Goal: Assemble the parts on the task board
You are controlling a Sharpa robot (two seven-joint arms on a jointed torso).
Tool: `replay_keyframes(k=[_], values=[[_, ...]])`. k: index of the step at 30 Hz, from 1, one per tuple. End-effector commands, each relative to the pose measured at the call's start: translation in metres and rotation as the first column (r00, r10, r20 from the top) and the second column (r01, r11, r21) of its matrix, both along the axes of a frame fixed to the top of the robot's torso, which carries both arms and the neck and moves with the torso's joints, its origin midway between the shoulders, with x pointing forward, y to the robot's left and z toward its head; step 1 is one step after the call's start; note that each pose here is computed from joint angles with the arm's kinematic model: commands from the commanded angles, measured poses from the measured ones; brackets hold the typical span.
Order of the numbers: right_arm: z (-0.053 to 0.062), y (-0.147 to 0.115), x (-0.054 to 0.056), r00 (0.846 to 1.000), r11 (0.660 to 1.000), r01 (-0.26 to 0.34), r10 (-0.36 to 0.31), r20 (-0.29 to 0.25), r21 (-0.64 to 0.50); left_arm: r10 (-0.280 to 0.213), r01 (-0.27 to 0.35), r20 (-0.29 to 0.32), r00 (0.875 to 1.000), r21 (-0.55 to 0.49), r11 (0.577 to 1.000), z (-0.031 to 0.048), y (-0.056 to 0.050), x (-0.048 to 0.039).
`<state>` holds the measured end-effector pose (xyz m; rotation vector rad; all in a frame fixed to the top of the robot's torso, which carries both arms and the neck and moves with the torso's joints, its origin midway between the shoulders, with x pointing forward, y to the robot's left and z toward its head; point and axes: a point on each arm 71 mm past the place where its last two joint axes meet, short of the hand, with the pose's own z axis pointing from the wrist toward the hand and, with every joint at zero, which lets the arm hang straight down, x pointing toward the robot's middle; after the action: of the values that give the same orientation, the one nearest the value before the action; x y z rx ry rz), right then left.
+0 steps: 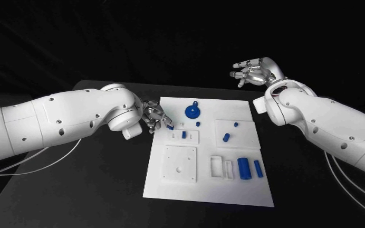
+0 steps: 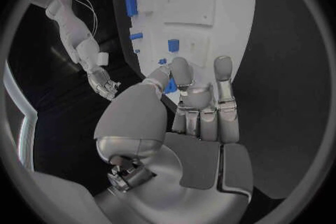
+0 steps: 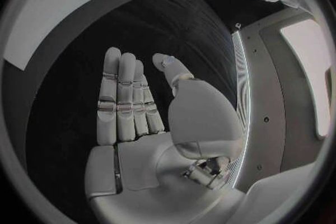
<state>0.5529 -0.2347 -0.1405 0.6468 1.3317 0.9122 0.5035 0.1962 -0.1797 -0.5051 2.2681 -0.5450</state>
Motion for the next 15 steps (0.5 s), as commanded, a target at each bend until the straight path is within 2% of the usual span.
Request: replay_keyframes(k=[1,15], values=[[-0.001,0.001,0.0,1.0,1.0,-0.013,0.013,-0.002,-0.005,-0.005,0.004,0.028,1.0,0.024,1.0,0.0002,-0.002,-0.0006],[-0.001,0.001,-0.001,1.0,1.0,-0.013,0.013,-0.003,-0.006,-0.024,0.021,0.04,0.999,0.066,0.998,-0.0079,-0.013,-0.0032]])
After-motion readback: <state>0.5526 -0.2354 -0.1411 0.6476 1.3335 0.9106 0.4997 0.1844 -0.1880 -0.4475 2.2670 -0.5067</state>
